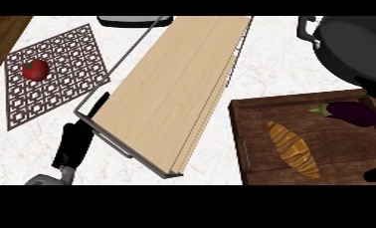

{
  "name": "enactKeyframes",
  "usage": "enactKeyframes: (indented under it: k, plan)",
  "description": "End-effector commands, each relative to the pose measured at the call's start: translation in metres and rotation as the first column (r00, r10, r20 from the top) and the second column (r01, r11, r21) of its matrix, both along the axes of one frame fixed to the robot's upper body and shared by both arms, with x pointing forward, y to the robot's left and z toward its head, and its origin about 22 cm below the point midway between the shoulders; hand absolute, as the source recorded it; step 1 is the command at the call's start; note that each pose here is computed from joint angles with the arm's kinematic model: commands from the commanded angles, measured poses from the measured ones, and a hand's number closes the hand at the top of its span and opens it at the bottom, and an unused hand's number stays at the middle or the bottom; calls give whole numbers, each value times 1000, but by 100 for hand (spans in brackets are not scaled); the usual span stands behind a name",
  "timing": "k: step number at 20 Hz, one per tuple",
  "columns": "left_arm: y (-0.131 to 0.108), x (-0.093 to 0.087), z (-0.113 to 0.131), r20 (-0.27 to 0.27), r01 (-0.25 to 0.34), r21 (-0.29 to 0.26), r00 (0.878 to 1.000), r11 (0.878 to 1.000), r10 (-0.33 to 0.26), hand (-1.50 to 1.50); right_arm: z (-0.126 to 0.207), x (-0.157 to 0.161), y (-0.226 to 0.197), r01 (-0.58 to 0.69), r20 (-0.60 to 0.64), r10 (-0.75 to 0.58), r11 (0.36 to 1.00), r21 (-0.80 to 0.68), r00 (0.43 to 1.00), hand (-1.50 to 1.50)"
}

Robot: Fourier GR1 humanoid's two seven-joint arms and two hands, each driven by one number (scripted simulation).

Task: Pick the croissant from the tray and place it in the tiered shelf

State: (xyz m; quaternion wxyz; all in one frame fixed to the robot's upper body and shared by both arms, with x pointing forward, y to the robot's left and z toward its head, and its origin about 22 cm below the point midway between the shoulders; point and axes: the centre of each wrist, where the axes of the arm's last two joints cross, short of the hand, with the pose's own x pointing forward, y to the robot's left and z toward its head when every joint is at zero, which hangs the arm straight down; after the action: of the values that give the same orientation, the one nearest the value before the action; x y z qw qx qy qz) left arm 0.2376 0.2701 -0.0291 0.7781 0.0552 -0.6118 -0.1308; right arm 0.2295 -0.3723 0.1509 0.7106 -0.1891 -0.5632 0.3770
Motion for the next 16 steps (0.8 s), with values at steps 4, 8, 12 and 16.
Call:
enactKeyframes:
  k: [4,8,12,16]
  plan:
    - [-15,3,-1,2,35,-12,999,999,-35,0,34,-5,49,66,14,-67,865,-497,998,-150]
    - [-3,10,4,-15,28,12,999,1000,-28,0,9,-15,110,40,-14,-54,874,-484,998,-150]
    - [-7,-1,-8,-6,17,-15,1000,1000,-17,0,-2,0,128,-4,-112,-59,871,-491,992,-150]
    - [-7,6,-5,-13,8,14,1000,1000,-8,0,-4,-4,175,0,-175,-102,863,-506,979,-150]
